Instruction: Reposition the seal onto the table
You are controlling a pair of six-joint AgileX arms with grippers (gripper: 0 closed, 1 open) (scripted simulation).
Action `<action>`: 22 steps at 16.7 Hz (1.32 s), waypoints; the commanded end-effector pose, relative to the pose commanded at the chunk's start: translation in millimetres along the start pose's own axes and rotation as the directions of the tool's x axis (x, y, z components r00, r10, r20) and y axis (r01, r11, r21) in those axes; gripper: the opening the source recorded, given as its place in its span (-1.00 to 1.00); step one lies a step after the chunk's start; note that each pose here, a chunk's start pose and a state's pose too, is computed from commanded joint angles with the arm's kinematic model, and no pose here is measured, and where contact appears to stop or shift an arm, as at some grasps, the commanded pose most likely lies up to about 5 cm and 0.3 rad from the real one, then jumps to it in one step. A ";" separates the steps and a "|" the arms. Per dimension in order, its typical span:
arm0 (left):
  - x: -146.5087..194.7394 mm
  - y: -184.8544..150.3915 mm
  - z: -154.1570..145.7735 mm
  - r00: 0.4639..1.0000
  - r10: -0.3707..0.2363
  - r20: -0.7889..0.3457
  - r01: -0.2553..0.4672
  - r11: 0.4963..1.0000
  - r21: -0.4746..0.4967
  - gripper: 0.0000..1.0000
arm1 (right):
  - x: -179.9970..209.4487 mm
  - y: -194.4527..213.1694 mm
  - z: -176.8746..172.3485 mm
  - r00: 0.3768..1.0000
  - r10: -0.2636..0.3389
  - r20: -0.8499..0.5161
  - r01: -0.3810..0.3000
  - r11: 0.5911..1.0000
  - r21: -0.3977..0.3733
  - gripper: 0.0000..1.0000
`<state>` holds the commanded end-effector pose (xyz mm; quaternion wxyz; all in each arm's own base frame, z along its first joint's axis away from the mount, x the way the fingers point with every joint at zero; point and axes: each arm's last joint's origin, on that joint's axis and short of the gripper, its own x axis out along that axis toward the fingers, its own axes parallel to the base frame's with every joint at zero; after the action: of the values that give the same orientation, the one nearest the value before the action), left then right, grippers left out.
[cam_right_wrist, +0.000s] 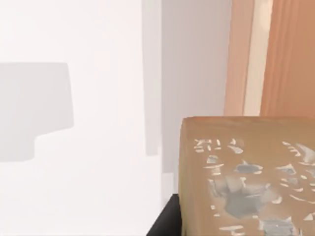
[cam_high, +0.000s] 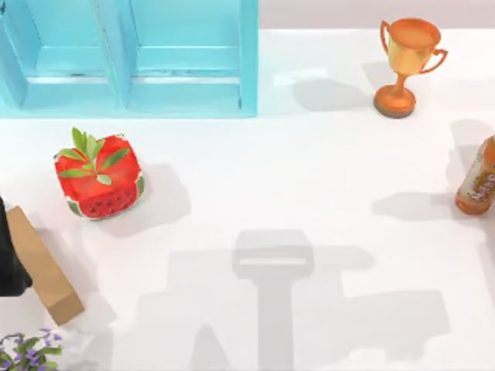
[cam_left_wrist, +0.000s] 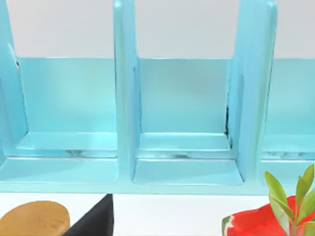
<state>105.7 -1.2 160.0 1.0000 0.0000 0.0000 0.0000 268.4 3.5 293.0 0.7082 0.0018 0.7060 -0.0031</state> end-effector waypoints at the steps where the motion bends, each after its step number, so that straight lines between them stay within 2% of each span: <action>1: 0.0 0.0 0.0 1.000 0.000 0.000 0.000 1.000 0.000 1.00 | 0.0 0.0 0.0 1.000 0.000 0.000 0.000 1.000 0.000 -1.00; 4: 0.0 0.0 0.0 1.000 0.000 0.000 0.000 1.000 0.000 1.00 | 1.8 2.9 4.8 1.000 0.001 -0.003 -0.001 1.000 0.005 -1.00; 7: 0.0 0.0 0.0 1.000 0.000 0.000 0.000 1.000 0.000 1.00 | 5.0 32.7 29.8 1.000 0.000 0.005 0.000 1.000 0.003 -1.00; 10: 0.0 0.0 0.0 1.000 0.000 0.000 0.000 1.000 0.000 1.00 | 26.1 91.8 65.1 1.000 -0.003 -0.013 0.003 1.000 0.002 -1.00; 13: 0.0 0.0 0.0 1.000 0.000 0.000 0.000 1.000 0.000 1.00 | 61.3 172.2 85.4 0.999 -0.010 -0.032 0.010 1.000 0.005 -1.00; 16: 0.0 0.0 0.0 1.000 0.000 0.000 0.000 1.000 0.000 1.00 | 91.9 247.3 81.9 1.000 -0.008 -0.019 0.008 1.000 0.006 -1.00; 18: 0.0 0.0 0.0 1.000 0.000 0.000 0.000 1.000 0.000 1.00 | 105.3 278.6 76.0 1.000 -0.002 -0.007 0.002 1.000 0.005 -1.00; 22: 0.0 0.0 0.0 1.000 0.000 0.000 0.000 1.000 0.000 1.00 | 109.8 289.3 73.5 1.000 0.001 -0.001 -0.001 1.000 0.005 -1.00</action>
<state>105.7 -1.2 160.0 1.0000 0.0000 0.0000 0.0000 344.3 292.1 182.9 0.7078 0.0040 0.7064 -0.0043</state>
